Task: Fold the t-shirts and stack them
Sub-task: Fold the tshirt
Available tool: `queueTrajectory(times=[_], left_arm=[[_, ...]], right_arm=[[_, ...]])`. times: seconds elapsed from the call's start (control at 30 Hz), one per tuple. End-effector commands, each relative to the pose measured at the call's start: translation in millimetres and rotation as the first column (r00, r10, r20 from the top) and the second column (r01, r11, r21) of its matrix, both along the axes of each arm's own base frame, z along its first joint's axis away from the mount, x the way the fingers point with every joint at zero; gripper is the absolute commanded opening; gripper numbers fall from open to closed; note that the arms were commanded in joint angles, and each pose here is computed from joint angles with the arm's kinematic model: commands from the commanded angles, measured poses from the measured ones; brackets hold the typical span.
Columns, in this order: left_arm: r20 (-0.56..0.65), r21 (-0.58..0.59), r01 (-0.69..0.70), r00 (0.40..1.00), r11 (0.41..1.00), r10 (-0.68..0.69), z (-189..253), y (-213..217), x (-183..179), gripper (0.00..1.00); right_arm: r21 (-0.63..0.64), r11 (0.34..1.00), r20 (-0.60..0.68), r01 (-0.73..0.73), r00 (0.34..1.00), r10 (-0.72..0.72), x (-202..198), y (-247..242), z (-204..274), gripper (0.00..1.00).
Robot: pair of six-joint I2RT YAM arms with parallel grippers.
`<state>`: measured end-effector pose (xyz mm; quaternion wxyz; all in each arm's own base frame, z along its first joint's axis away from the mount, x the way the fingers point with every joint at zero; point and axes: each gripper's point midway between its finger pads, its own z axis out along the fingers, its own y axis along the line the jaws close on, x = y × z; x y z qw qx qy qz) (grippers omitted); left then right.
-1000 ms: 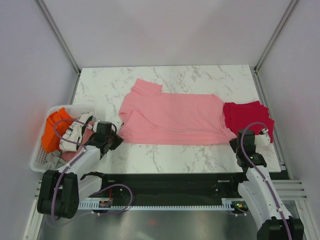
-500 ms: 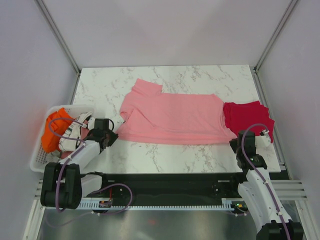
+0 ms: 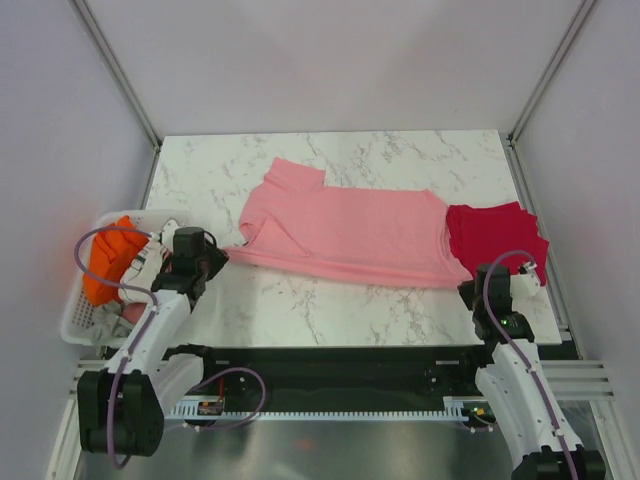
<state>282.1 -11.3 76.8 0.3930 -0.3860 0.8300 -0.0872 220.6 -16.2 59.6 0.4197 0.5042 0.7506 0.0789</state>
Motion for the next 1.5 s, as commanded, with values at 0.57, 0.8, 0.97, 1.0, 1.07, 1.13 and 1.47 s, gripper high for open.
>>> queueTrajectory(times=[0.57,0.8,0.97,1.0,1.07,1.13,1.47], left_arm=[[0.111,0.095,0.158,0.979,0.983,-0.168,96,-8,17,0.56],[0.073,0.106,0.303,0.948,0.947,-0.311,93,-46,36,0.56],[0.076,0.133,0.372,0.92,0.919,-0.384,99,-74,77,0.59],[0.015,0.126,0.383,0.922,0.915,-0.388,79,-77,86,0.6],[-0.001,0.132,0.405,0.913,0.905,-0.409,79,-82,107,0.61],[-0.062,0.109,0.422,0.906,0.9,-0.418,58,-89,126,0.61],[-0.191,-0.014,0.448,0.877,0.894,-0.442,-14,-92,175,0.57]], right_arm=[[-0.115,0.976,0.035,-0.185,0.981,0.19,31,9,50,0.58],[-0.188,0.911,-0.074,-0.368,0.93,0.36,90,21,50,0.49],[-0.256,0.884,-0.107,-0.391,0.92,0.376,138,16,61,0.51],[-0.244,0.882,-0.148,-0.402,0.915,0.376,144,15,48,0.5],[-0.244,0.889,-0.159,-0.389,0.92,0.359,158,13,47,0.5],[-0.211,0.9,-0.189,-0.38,0.92,0.344,165,14,30,0.48],[-0.132,0.957,-0.236,-0.26,0.945,0.224,183,-11,-25,0.48]])
